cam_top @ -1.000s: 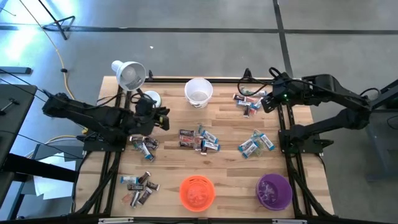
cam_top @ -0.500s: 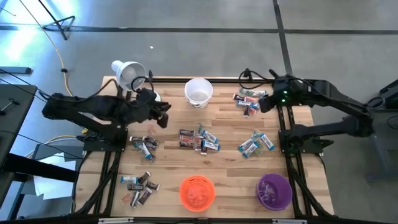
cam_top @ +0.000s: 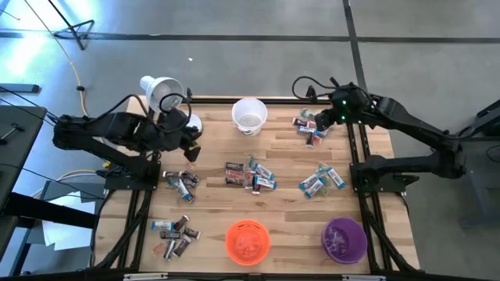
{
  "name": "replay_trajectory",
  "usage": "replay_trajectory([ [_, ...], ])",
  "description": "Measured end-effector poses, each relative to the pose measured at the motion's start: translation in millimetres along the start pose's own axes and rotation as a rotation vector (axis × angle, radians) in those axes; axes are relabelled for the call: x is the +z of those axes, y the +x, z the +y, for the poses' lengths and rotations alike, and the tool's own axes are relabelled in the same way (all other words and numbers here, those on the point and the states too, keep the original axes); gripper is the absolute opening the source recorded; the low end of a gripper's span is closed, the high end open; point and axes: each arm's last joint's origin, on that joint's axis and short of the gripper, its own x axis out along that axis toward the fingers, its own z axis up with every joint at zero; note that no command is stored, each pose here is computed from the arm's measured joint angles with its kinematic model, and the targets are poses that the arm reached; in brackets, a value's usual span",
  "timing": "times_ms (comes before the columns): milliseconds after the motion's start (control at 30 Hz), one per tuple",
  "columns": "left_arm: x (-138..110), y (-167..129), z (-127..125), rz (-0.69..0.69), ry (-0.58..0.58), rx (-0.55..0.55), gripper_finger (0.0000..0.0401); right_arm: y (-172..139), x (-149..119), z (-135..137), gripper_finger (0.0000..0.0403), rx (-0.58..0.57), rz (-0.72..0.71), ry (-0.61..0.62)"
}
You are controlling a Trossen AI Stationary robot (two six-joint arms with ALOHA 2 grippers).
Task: Organize candy in baskets
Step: Put the dark brown chocolate bar into the dark purple bucket
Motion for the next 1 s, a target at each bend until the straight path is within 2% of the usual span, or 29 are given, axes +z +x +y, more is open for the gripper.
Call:
replay_trajectory([
  [100, -1, 0, 2, 0.012, 0.021, 0.012, 0.0055, 4, 1, -1, 0.0169, -0.02, 0.018, 0.013],
  [233, -2, 0, 3, 0.023, 0.03, 0.025, 0.0055, 16, -3, -5, 0.0169, -0.059, 0.137, 0.183],
  [400, -3, 1, 8, 0.041, 0.044, 0.055, 0.0055, 38, -6, -3, 0.0169, -0.134, 0.259, 0.172],
  [667, -4, 2, 10, 0.068, 0.056, 0.066, 0.0055, 79, -9, 5, 0.0169, -0.165, 0.43, 0.151],
  [1000, -8, 0, 15, 0.1, 0.087, 0.097, 0.0055, 118, -13, 10, 0.0169, -0.213, 0.532, 0.112],
])
